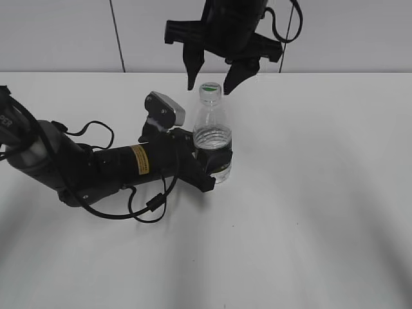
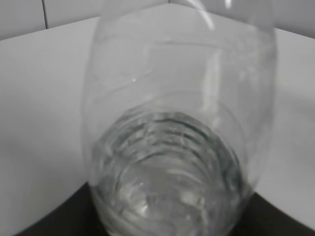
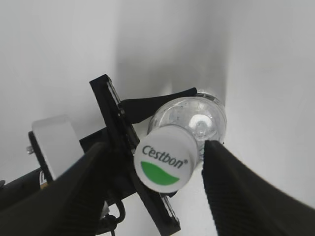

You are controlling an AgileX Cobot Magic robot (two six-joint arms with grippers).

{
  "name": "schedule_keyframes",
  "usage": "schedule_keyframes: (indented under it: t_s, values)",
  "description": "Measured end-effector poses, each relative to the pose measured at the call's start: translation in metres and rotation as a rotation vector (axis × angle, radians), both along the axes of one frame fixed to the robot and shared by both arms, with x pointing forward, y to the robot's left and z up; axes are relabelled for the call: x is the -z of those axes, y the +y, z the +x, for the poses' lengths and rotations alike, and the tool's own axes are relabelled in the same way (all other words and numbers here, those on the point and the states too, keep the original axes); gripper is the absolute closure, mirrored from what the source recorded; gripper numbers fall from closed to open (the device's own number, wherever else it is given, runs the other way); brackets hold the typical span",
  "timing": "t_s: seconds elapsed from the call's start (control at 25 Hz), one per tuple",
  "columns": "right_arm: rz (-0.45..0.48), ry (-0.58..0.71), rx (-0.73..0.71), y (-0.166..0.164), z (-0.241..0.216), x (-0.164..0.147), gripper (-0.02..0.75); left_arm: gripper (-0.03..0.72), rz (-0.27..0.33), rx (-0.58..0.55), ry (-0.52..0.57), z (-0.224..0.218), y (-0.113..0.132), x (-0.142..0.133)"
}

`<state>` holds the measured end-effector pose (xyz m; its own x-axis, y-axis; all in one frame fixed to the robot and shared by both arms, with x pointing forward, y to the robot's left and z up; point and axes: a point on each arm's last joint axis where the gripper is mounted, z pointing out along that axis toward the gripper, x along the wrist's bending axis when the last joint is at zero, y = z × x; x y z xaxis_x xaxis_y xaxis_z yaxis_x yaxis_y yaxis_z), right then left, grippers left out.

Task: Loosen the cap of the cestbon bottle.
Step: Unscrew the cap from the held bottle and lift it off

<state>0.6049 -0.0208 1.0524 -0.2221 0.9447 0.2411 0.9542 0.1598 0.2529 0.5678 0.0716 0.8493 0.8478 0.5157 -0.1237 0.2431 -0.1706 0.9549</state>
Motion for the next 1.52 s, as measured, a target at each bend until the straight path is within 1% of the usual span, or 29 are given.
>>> schedule_keyframes:
  t_s: [0.12,0.24,0.48,0.72,0.88,0.96,1.04,1.28,1.52]
  values:
    - [-0.009,0.025,0.006,0.003,0.003,0.011,0.273,0.328,0.0,0.0,0.0,0.0,0.0,0.0]
    - [-0.012,0.033,0.01,0.003,0.004,0.015,0.281,0.328,0.0,0.0,0.0,0.0,0.0,0.0]
    - [-0.019,0.032,0.011,0.003,0.004,0.015,0.384,0.328,-0.001,-0.003,0.001,0.0,0.0,0.0]
    - [-0.024,0.031,0.006,0.002,0.004,0.015,0.418,0.33,0.0,-0.004,0.001,0.0,0.0,0.0]
    - [-0.034,0.016,-0.046,0.002,0.004,0.015,0.418,0.331,0.002,-0.004,0.002,0.0,0.0,0.0]
    - [-0.048,-0.004,-0.115,0.002,0.004,0.015,0.419,0.333,0.003,-0.003,0.002,0.0,0.0,0.0]
    - [-0.066,-0.032,-0.213,0.002,0.004,0.015,0.42,0.334,0.003,-0.003,0.002,0.0,0.0,0.0]
    - [-0.12,-0.125,-0.537,0.003,0.003,0.015,0.423,0.335,0.003,-0.001,0.001,0.0,0.0,0.0]
    - [-0.159,-0.192,-0.765,0.003,0.003,0.015,0.426,0.335,0.007,0.013,-0.002,-0.001,0.0,0.0]
